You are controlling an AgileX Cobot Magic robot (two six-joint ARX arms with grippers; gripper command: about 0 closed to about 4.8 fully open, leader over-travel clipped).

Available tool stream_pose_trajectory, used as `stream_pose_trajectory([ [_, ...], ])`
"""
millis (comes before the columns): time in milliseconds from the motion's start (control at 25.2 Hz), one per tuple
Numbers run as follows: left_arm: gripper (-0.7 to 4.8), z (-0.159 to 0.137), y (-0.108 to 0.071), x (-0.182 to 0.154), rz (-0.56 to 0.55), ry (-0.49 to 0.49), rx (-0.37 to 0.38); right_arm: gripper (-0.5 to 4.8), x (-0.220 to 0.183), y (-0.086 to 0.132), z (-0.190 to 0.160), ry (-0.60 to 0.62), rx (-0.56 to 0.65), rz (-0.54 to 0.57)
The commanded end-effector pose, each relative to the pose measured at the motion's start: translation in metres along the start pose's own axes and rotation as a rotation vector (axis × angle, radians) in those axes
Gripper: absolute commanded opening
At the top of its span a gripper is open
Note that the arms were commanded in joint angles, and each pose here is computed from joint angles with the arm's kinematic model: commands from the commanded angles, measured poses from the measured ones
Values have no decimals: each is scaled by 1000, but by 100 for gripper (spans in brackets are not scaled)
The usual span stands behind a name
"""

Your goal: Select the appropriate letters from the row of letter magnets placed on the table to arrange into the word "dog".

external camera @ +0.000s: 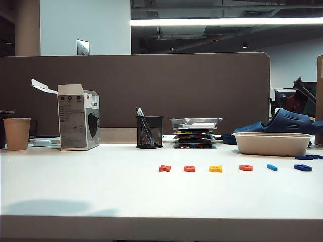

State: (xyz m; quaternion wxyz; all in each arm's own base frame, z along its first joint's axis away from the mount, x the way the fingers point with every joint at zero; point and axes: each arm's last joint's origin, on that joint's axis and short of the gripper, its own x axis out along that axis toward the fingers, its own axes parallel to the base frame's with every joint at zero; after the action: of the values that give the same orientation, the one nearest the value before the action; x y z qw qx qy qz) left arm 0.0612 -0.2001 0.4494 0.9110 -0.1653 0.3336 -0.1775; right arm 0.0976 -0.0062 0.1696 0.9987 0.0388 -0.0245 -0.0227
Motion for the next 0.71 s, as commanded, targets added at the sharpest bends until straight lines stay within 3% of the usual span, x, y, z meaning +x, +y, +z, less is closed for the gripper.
stream_pose_trajectory([
  [40,-5,2,0,-1,-6,-10,-4,-5,-1,0,4,-39,-3,4],
  [277,-5,2,0,-1,-6,-10,-4,-5,-6,2,20,6,-2,0],
  [554,-5,1,0,-1,-6,-10,-4,-5,-29,7,74,72,-1,-5],
  [713,-5,1,0,-1,-6,-10,-4,-5,-32,10,110,199,4,1],
])
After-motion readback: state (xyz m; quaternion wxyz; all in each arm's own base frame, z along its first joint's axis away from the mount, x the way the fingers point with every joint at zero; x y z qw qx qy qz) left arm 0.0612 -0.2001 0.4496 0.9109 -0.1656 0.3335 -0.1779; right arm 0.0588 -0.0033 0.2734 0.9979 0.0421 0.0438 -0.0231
